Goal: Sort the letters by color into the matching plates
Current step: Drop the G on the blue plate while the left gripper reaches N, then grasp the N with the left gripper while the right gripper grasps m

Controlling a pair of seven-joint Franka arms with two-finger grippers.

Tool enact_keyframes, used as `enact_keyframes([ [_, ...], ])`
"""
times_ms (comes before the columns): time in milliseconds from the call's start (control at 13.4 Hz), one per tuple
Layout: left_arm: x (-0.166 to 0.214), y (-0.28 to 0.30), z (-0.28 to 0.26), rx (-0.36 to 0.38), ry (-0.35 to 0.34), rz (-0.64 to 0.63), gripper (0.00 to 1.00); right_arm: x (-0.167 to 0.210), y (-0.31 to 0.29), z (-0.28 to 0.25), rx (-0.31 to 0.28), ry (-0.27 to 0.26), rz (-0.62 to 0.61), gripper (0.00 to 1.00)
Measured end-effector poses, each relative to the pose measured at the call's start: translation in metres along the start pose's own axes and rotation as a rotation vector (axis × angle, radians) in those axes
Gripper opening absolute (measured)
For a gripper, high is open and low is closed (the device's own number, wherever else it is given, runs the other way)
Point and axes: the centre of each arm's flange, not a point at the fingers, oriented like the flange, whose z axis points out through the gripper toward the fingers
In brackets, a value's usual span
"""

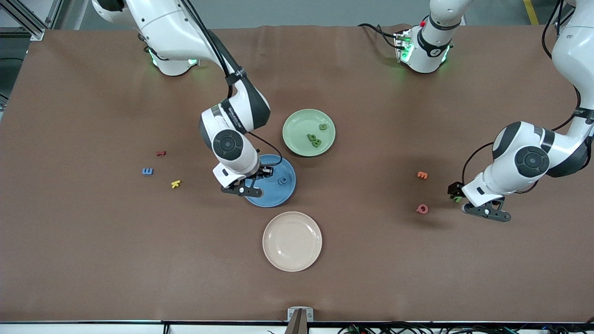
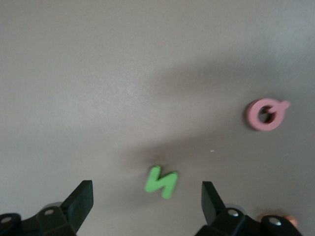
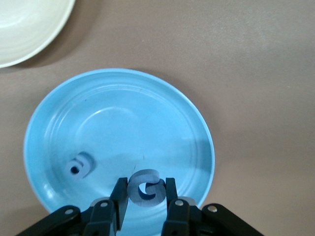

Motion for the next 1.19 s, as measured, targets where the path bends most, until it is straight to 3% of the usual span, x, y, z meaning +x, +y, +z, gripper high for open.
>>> enact_keyframes([
  [373,-0.011,-0.009,0.026,-0.023,0.034,0.264,0.90,0.003,-0.003,0.008,0.023,0.029,-0.011,0.35],
  [522,-0.012,-0.008,0.027,-0.023,0.034,0.331,0.89,0.007,0.002,0.016,0.035,0.018,-0.040,0.35],
  [671,-0.013,-0.006,0.029,-0.026,0.031,0.363,0.84,0.011,0.010,0.020,0.046,0.004,-0.060,0.35],
  [745,-0.015,-0.004,0.030,-0.029,0.027,0.368,0.77,0.011,0.011,0.022,0.045,0.002,-0.066,0.35],
  [1043,-0.020,0.003,0.038,-0.044,0.014,0.377,0.73,0.008,0.009,0.024,0.047,0.000,-0.073,0.36],
  [1118,-0.021,0.002,0.040,-0.045,0.011,0.376,0.72,0.007,0.008,0.024,0.047,0.000,-0.075,0.40],
  [1193,-0.022,0.001,0.041,-0.045,0.008,0.373,0.72,0.007,0.007,0.024,0.048,-0.001,-0.076,0.51],
])
